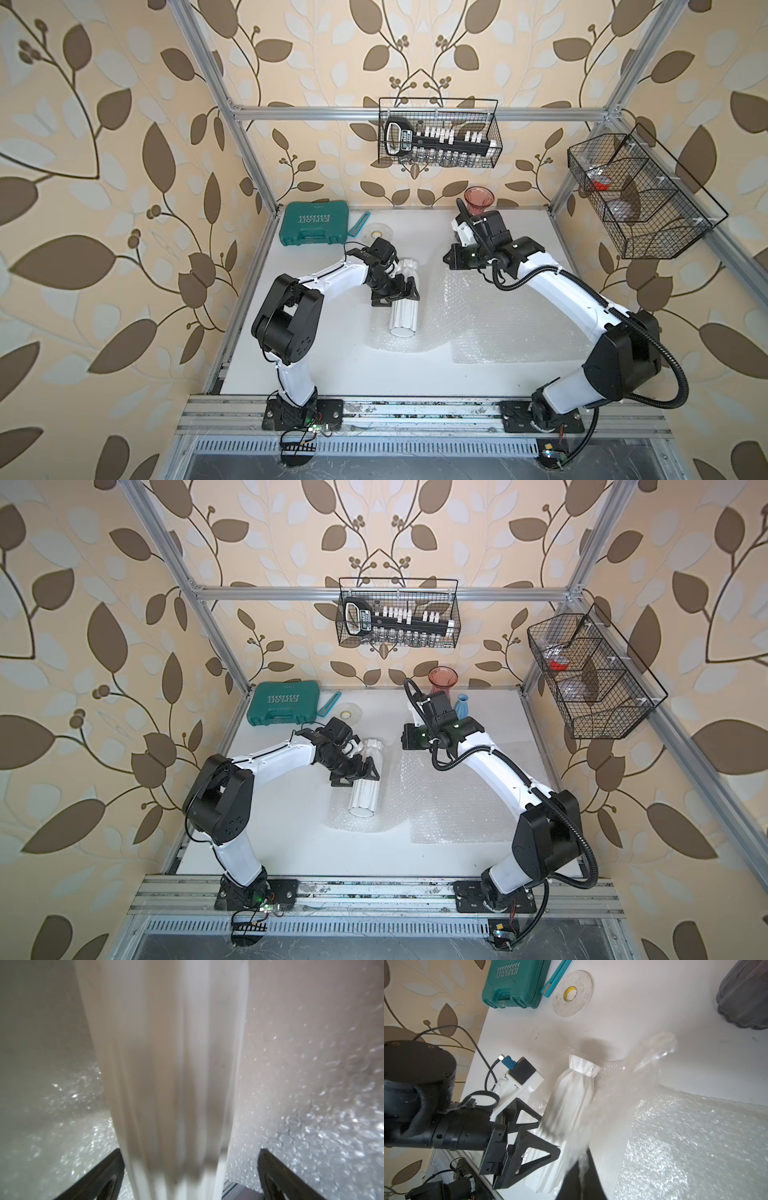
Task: Unwrap the vase from the bubble wrap
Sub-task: Pick up the vase from the bubble wrap.
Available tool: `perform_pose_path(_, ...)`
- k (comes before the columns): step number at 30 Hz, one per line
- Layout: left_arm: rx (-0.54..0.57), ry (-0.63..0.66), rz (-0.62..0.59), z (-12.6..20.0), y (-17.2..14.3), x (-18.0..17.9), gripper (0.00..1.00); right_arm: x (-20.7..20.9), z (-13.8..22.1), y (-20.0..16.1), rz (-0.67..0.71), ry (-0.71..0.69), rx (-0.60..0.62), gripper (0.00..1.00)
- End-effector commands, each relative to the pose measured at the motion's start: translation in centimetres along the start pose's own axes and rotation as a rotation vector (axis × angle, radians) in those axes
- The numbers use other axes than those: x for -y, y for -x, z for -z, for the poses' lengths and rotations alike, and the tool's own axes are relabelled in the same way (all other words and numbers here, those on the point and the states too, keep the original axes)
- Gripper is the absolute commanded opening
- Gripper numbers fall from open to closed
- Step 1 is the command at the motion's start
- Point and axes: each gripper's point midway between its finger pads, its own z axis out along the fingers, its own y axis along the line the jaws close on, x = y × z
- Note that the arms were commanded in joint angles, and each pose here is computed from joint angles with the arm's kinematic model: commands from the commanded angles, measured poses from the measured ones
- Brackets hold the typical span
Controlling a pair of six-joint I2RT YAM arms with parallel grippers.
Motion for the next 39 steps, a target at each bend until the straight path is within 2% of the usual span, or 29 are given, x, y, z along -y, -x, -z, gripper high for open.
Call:
perform_pose_path(1, 0.017, 0.020, 0.001, -0.6, 1.0, 0.0, 0.99, 0.5, -0.5, -0.6, -0.004, -0.015, -0.010, 0.00)
perform_pose_path(10, -0.033, -0.005, 0.010, -2.6, 0.8, -0.2, 0.93, 1.3, -1.1, -1.3, -0.010, -0.040, -0.025, 0.00)
perform_pose_path(15, -0.044, 0.023, 0.012, -3.1, 0.3, -1.1, 0.85, 3.0, -0.8, -1.3, -0.011, -0.131, -0.010, 0.00)
perform_pose_path(19, -0.043, 0.034, 0.012, -3.2, 0.1, -1.5, 0.78, 4.9, 0.1, -1.0, -0.013, -0.254, 0.020, 0.32)
perform_pose_path(23, -0.004, 0.016, -0.008, -2.5, 0.4, -1.0, 0.75, 6.6, 1.4, -0.7, -0.022, -0.358, 0.052, 0.48)
perform_pose_path(28, 0.050, -0.033, -0.058, -1.4, 1.3, 0.5, 0.65, 8.3, 3.0, -0.3, -0.046, -0.473, 0.104, 0.55)
perform_pose_path(32, 0.093, -0.070, -0.119, -0.3, 2.0, 2.0, 0.64, 8.8, 4.1, 0.0, -0.061, -0.497, 0.143, 0.56)
perform_pose_path(34, 0.119, -0.093, -0.165, 0.4, 2.4, 2.8, 0.64, 8.5, 4.3, 0.2, -0.065, -0.461, 0.156, 0.57)
perform_pose_path(39, 0.202, -0.161, -0.291, 1.9, 3.0, 4.8, 0.63, 6.3, 4.3, 0.6, -0.058, -0.272, 0.187, 0.57)
